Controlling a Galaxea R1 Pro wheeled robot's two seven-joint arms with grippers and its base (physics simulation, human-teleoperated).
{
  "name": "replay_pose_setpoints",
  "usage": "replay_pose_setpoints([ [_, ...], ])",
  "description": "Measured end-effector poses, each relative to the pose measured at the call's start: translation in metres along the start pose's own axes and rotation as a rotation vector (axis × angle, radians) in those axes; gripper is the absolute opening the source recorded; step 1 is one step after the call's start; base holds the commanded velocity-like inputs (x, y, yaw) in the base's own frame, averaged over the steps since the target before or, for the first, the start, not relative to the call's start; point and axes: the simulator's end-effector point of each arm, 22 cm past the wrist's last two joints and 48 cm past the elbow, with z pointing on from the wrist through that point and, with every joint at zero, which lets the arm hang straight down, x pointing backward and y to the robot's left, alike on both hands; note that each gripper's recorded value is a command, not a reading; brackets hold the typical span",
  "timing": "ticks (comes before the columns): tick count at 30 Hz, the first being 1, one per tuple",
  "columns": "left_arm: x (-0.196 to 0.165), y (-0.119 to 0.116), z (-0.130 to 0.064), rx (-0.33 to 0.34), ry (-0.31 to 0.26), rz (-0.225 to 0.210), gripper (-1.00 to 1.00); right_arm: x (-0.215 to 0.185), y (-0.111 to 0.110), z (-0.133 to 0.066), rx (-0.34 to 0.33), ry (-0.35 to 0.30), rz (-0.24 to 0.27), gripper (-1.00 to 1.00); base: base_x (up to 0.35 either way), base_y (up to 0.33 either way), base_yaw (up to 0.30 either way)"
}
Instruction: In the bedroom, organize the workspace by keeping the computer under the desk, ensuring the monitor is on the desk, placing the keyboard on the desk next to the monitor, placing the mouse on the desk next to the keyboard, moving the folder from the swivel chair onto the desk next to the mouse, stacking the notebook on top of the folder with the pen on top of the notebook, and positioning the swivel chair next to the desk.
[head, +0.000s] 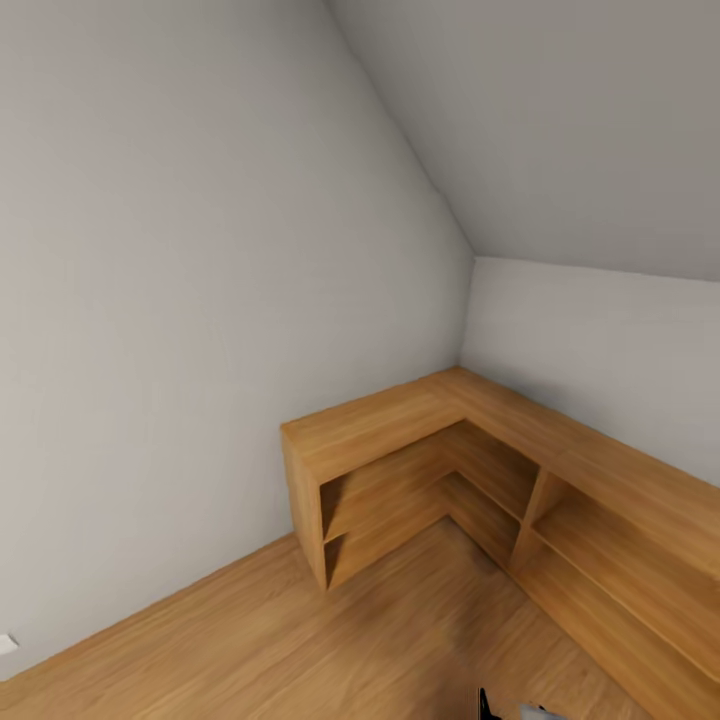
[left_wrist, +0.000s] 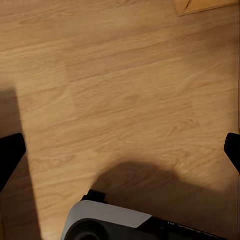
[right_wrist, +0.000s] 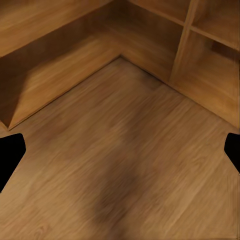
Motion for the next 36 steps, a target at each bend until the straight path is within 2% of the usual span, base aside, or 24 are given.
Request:
replay_pose_setpoints([
  [4,-0.001,-0.001,0.000,0.002,-0.003,-0.001,1.00,-0.002,0.001,0.000,-0.002,-0.004,0.000,1.00,0.049,0.005,-0.245],
  [13,-0.003,-0.002,0.000,0.004,-0.007,-0.002,1.00,-0.006,0.000,0.000,-0.001,-0.012,0.001,1.00,0.253,0.022,-0.249],
  [36,-0.006,-0.001,0.000,0.005,-0.017,0.000,1.00,-0.014,0.003,0.001,-0.008,-0.031,0.003,1.00,0.009,0.000,-0.257],
])
